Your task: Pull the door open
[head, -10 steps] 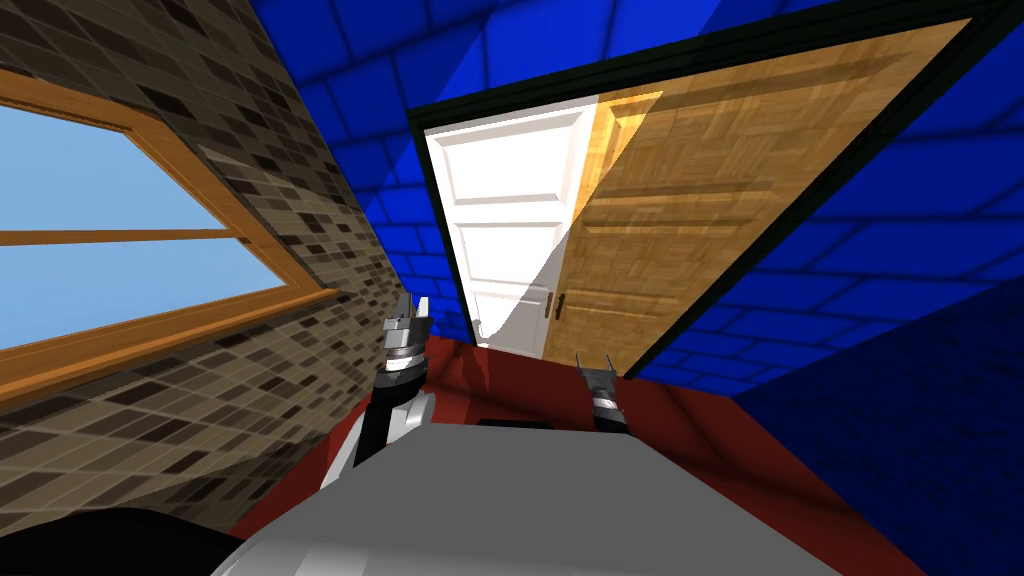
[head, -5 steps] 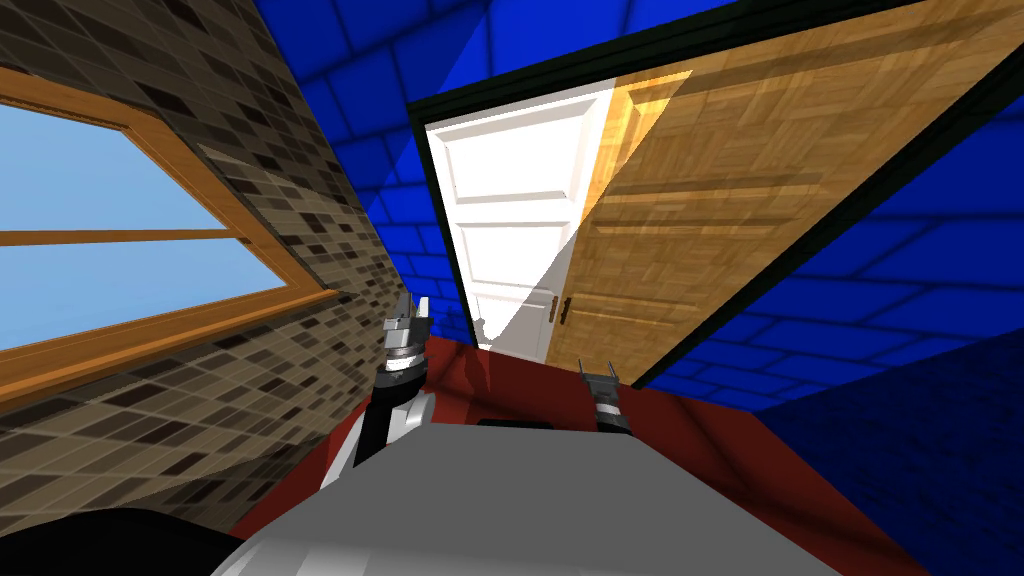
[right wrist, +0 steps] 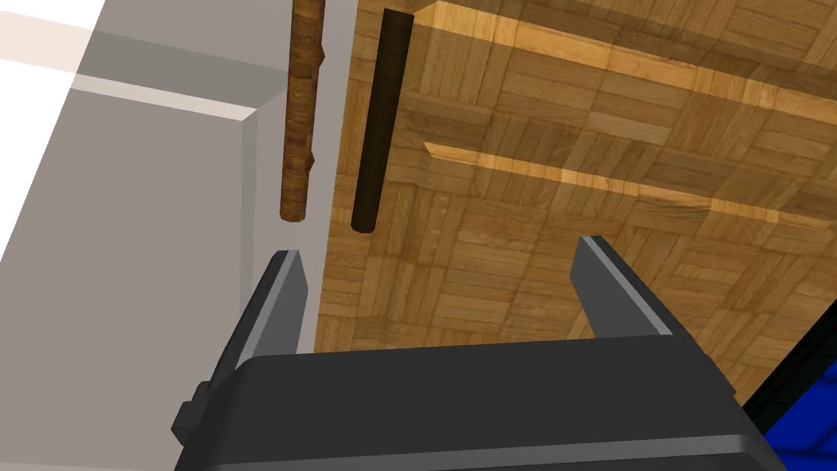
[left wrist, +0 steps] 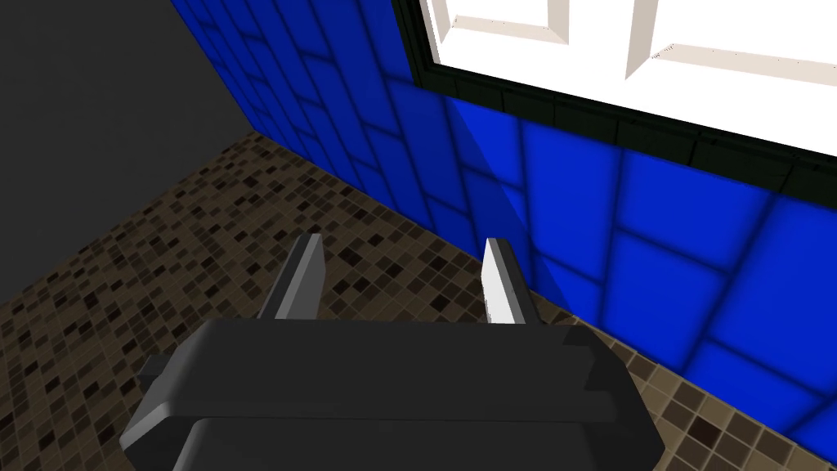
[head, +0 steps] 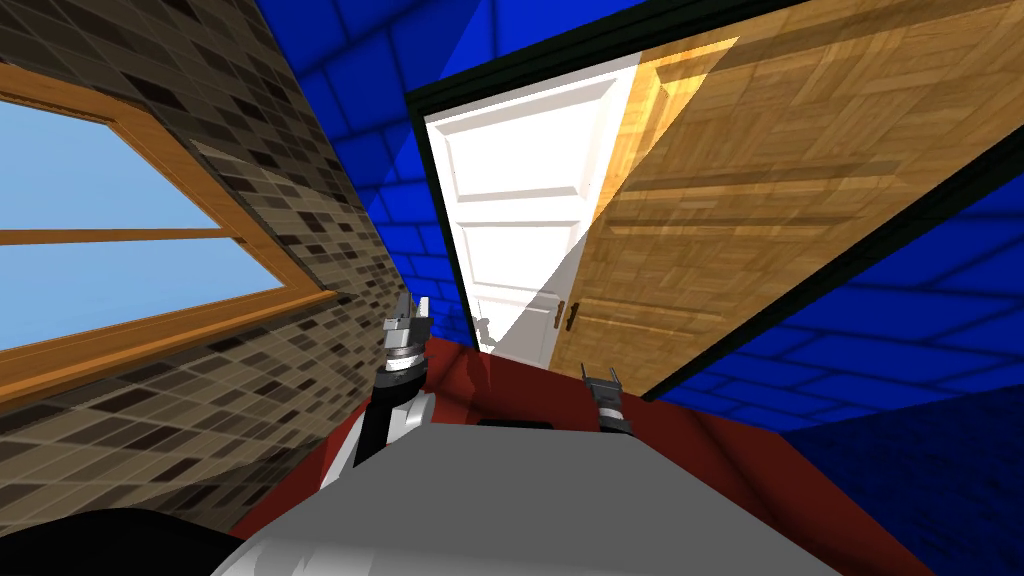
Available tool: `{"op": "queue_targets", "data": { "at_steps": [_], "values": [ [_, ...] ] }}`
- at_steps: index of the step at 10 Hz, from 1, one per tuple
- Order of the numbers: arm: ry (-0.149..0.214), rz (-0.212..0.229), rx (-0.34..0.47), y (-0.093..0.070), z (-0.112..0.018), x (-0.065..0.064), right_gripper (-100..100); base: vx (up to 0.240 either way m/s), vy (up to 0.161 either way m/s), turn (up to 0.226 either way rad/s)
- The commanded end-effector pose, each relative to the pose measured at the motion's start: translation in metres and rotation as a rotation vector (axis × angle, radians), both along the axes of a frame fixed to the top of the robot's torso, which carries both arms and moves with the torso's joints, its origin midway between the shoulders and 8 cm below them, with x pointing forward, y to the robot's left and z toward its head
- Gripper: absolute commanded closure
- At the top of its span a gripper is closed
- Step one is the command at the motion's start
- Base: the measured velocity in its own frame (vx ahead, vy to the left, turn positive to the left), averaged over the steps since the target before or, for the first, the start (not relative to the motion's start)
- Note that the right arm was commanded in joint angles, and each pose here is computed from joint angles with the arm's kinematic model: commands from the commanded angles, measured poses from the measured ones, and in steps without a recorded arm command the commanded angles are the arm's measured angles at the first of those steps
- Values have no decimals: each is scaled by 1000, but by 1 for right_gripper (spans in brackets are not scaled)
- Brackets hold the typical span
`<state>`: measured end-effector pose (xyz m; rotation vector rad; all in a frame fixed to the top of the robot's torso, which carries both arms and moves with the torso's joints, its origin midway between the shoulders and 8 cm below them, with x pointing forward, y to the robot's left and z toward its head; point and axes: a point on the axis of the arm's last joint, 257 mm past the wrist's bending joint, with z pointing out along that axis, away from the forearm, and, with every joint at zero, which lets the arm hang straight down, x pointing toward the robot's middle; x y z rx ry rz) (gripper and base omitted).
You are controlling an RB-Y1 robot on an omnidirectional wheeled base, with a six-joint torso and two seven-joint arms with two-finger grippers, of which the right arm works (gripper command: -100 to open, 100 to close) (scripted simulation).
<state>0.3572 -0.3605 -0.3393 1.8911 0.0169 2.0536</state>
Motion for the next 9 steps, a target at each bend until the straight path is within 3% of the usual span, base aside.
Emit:
{"op": "queue_targets", "data": {
  "at_steps": [1, 9],
  "values": [
    [8, -5, 33, -5, -7, -3, -100, 89, 0, 41],
    [39, -37, 169, -32, -37, -15, -100, 104, -2, 46]
  ]
}}
